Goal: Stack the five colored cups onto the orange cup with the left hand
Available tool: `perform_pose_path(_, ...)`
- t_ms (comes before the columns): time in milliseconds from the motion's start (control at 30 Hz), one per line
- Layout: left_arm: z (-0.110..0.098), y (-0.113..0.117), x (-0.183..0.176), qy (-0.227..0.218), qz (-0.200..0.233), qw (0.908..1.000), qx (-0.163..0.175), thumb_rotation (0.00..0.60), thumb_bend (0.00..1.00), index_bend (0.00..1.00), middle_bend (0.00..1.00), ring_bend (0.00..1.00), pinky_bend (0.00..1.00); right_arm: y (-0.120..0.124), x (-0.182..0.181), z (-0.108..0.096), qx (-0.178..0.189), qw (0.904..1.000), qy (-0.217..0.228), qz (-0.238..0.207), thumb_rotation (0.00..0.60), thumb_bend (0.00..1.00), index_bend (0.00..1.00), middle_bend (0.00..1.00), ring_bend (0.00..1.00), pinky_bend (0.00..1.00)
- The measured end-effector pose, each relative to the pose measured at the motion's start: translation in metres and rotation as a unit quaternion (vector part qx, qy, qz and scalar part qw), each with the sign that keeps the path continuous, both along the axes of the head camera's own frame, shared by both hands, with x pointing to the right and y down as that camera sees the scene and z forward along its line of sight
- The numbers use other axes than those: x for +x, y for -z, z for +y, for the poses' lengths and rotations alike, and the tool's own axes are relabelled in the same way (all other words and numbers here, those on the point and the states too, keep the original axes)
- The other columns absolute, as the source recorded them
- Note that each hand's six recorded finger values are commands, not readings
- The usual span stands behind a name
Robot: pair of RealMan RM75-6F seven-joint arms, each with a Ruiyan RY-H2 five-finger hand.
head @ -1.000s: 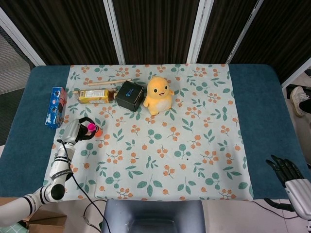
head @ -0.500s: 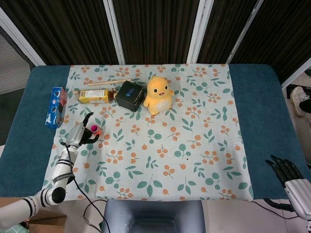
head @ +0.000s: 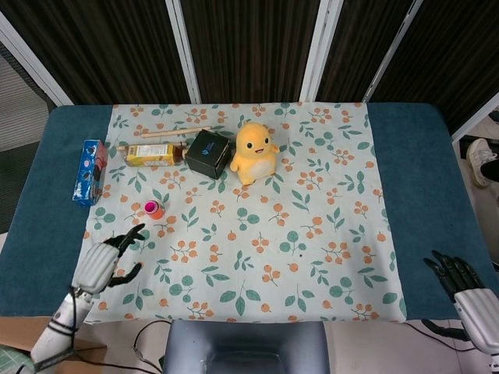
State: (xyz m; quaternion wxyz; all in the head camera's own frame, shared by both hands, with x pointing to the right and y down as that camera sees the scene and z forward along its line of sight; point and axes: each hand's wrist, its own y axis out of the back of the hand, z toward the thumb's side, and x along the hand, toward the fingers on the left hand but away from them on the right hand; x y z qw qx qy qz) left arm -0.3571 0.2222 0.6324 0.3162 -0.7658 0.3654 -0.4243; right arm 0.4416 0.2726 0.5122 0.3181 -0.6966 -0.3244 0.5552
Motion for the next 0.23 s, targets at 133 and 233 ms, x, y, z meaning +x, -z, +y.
perform_pose_path(133,0.048,0.028,-0.022,-0.022,-0.041,0.9982,0.038,0.600,0.39,0.00,0.00,0.00,0.11,0.000,-0.002,0.001,-0.001,1.0000,0.004,-0.001,0.600,0.12,0.00,0.00,0.00,0.00)
perform_pose_path(233,0.065,0.041,-0.029,-0.039,-0.061,0.9957,0.059,0.600,0.39,0.00,0.00,0.00,0.11,0.002,-0.001,0.001,0.003,1.0000,0.003,-0.004,0.600,0.12,0.00,0.00,0.00,0.00)
